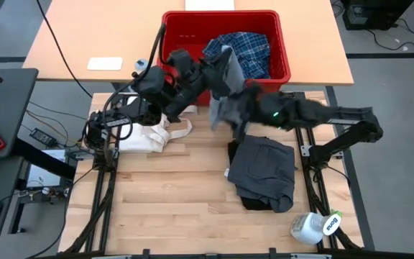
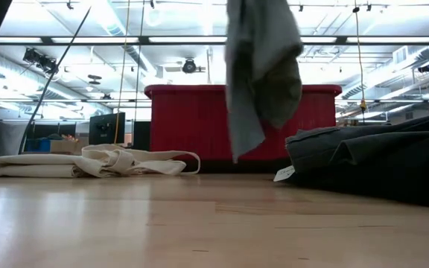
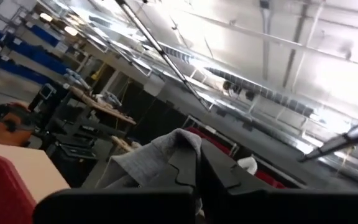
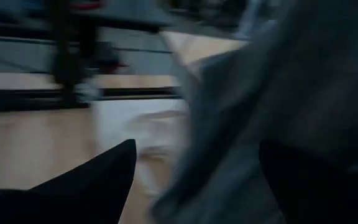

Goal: Fold Laundry from Bin
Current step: Fold the gray shirt

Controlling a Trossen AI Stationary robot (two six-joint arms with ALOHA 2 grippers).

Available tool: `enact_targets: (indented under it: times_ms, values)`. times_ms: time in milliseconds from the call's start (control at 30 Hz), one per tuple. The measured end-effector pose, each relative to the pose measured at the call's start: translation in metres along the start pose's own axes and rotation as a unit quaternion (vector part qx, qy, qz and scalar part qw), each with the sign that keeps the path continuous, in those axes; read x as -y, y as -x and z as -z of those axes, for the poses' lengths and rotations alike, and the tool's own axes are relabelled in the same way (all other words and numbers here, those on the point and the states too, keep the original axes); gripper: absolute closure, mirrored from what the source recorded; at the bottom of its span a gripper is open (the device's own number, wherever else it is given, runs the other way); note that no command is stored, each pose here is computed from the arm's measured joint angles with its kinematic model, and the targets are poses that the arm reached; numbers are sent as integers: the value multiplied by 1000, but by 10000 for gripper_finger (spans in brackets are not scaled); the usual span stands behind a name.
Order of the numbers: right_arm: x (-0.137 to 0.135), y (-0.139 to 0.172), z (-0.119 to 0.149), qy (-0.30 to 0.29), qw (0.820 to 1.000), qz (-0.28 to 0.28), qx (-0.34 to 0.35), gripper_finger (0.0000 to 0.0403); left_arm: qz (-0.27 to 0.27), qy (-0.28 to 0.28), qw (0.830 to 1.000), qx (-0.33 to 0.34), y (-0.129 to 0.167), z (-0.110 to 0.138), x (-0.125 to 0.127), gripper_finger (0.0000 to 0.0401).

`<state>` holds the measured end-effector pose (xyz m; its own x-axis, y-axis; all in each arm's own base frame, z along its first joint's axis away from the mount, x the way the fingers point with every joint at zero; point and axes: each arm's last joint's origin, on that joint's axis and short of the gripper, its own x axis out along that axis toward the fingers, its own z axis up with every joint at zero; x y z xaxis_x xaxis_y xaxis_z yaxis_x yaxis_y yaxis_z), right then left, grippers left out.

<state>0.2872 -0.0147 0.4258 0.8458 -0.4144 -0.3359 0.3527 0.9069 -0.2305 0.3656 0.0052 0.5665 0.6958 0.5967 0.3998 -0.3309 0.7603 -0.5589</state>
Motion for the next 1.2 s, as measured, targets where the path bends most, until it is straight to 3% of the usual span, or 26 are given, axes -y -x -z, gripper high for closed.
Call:
enact_targets:
  times_ms: [133,267,633,767,900,1067,1200]
  values:
    - [34,11,0,17,998,54,-2,55,41,1,999,-13,5,1,8,394]
    - [50,26,-3,-10,999,-35,32,55,63,8,998,-15,5,0,10,394]
    - [0,63,0,-69,976,-205,-2,55,67,48,995,65,-3,-19,1,394]
    - [-24,61,9,-59,979,-195,-2,55,60,53,993,83,-6,-21,-2,394]
    - [-37,37,28,-61,985,-160,-4,55,54,53,993,90,-7,-23,-5,394]
    - [-34,12,42,-88,982,-157,47,55,53,54,993,92,-8,-23,-5,394]
    - [-31,3,54,-102,981,-164,20,55,59,60,992,98,-5,-24,-2,394]
